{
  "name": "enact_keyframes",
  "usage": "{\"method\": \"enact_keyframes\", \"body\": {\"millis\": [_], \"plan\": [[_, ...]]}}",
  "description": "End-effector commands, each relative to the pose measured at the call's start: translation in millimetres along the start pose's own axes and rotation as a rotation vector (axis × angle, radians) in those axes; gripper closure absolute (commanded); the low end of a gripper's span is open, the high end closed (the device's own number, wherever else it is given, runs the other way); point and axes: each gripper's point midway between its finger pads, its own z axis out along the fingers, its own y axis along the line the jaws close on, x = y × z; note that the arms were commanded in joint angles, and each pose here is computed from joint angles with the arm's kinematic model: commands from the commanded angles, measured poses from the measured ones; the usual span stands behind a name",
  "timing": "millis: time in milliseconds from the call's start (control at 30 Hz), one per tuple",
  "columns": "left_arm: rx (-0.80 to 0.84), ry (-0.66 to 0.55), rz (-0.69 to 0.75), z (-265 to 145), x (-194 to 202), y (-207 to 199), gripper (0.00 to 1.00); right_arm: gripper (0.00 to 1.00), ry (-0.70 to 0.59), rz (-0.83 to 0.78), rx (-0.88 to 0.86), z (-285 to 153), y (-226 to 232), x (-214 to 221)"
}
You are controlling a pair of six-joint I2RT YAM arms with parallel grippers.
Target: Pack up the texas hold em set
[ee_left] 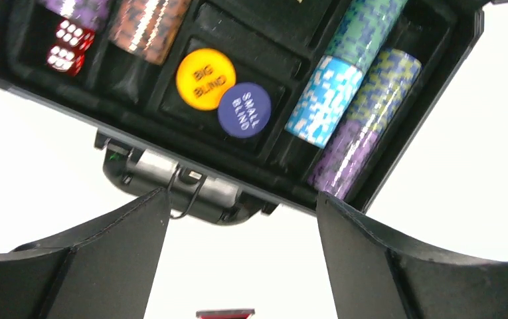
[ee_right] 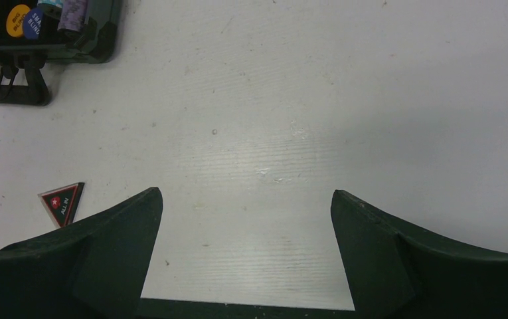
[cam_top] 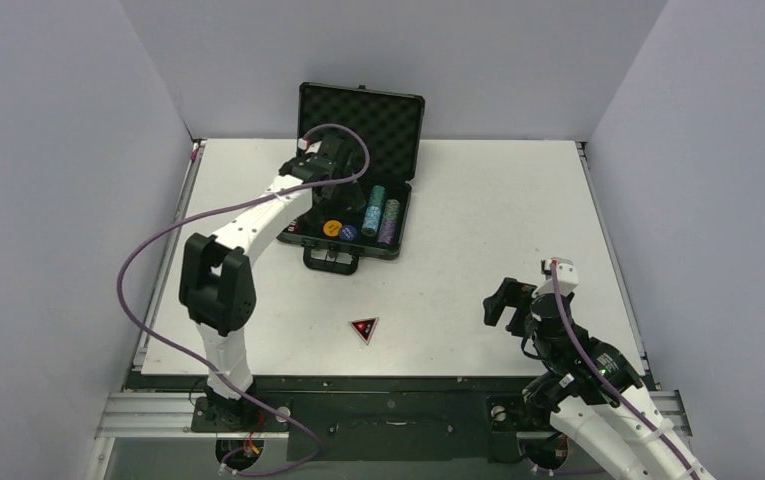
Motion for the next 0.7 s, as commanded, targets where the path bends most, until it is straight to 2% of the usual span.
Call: {"method": "enact_keyframes", "body": {"millis": [0,100,200,433,567,667], "plan": [[0.042,-0.022,0.023,-34,4,14,0.23,0.07,-0.072,0.000,0.041,-6,-4,-22],[0.048,-0.018,0.020,-50,18,31,0.23,0.07,-0.100,-0.036,0.111,-15,-15,-36],[0.070,-0.027,0.013,-68,26,43,0.23,0.07,-0.104,-0.018,0.092,-23,-7,-48],[0.127,-0.011,0.022,-82,56,64,0.26,0.07,0.105,-0.073,0.033,-31,27,-50],[0.170,0.006,0.070,-92,70,67,0.26,0.07,0.164,-0.038,0.034,-34,40,-55],[0.192,0.008,0.111,-100,78,67,0.27,0.07,0.173,0.004,-0.031,-37,51,-51]]}}
